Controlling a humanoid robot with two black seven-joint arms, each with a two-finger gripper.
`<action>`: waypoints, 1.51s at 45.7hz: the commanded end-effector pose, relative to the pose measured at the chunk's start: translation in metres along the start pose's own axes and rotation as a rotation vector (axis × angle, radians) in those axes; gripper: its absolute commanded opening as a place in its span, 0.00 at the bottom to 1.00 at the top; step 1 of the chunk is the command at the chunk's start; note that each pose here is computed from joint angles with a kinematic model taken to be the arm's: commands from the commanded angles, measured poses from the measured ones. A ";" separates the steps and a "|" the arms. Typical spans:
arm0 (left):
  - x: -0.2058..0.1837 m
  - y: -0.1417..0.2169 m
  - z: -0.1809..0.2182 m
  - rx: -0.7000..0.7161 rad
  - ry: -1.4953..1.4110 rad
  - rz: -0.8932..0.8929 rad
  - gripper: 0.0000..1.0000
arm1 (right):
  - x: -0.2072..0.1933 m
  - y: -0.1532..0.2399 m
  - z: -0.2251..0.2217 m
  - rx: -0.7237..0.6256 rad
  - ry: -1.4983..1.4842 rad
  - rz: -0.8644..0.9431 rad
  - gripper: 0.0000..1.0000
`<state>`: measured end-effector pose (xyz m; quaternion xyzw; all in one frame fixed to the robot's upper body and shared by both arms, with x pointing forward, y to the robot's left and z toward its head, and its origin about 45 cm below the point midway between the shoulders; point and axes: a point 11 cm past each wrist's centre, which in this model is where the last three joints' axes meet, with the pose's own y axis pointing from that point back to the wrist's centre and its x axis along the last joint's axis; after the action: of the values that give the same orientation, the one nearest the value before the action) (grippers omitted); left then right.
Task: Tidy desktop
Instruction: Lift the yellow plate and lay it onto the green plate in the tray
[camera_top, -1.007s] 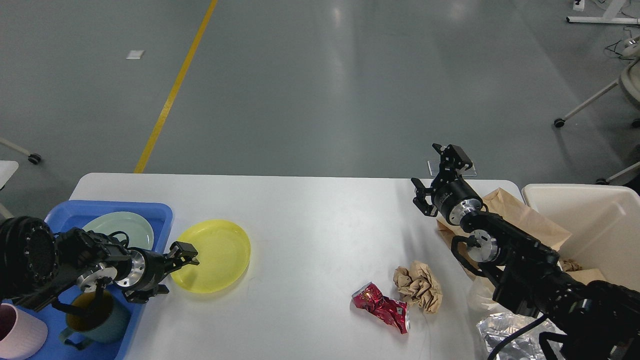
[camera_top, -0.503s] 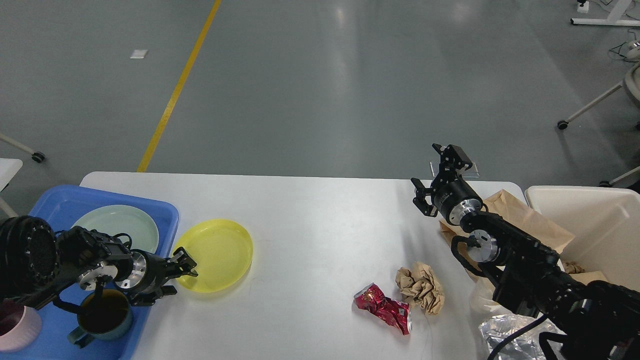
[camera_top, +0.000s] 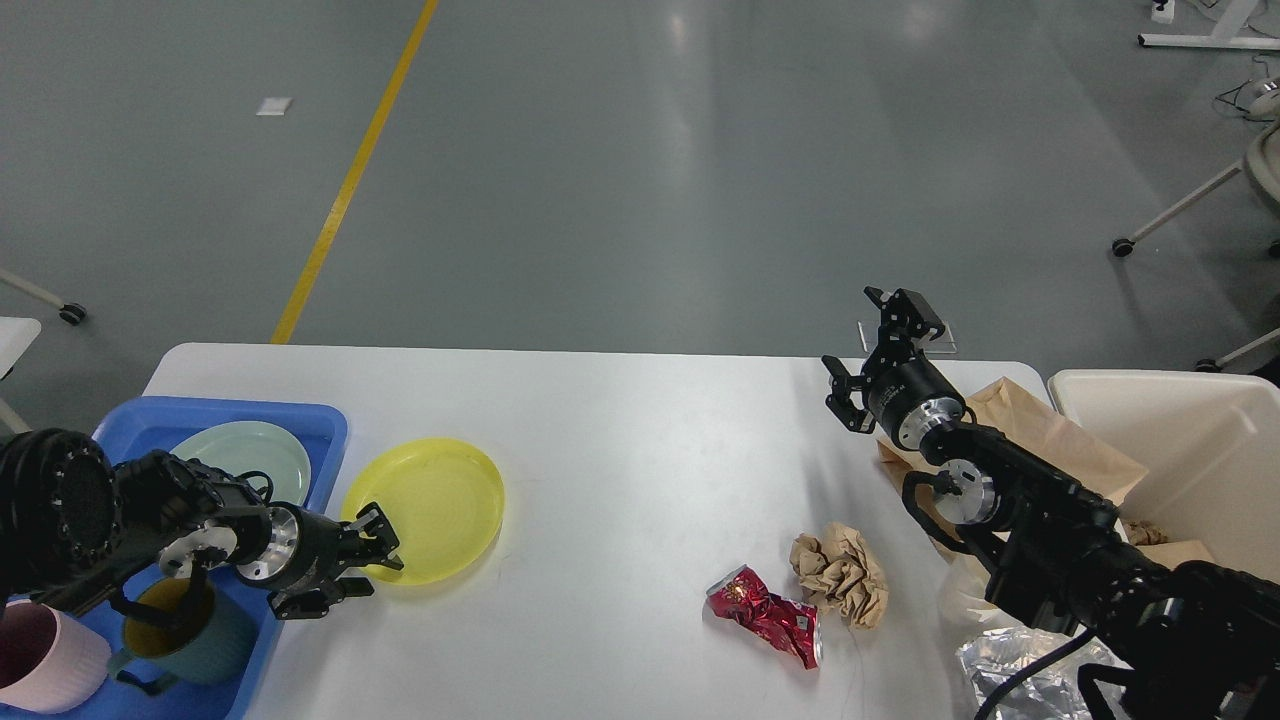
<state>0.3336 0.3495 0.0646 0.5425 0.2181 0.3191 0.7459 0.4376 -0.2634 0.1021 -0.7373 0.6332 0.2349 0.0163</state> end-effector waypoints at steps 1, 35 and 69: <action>-0.001 0.000 0.000 0.002 0.000 -0.002 0.39 | 0.000 0.000 0.001 -0.001 0.001 0.000 1.00; -0.009 0.005 0.004 0.012 -0.022 -0.132 0.00 | 0.000 0.000 0.000 -0.001 0.000 0.000 1.00; 0.048 0.127 0.043 0.101 -0.082 -0.179 0.00 | 0.000 0.000 0.000 0.001 0.000 0.000 1.00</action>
<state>0.3665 0.3641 0.1837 0.5458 0.2555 0.2082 0.7704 0.4376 -0.2634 0.1021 -0.7373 0.6332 0.2350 0.0163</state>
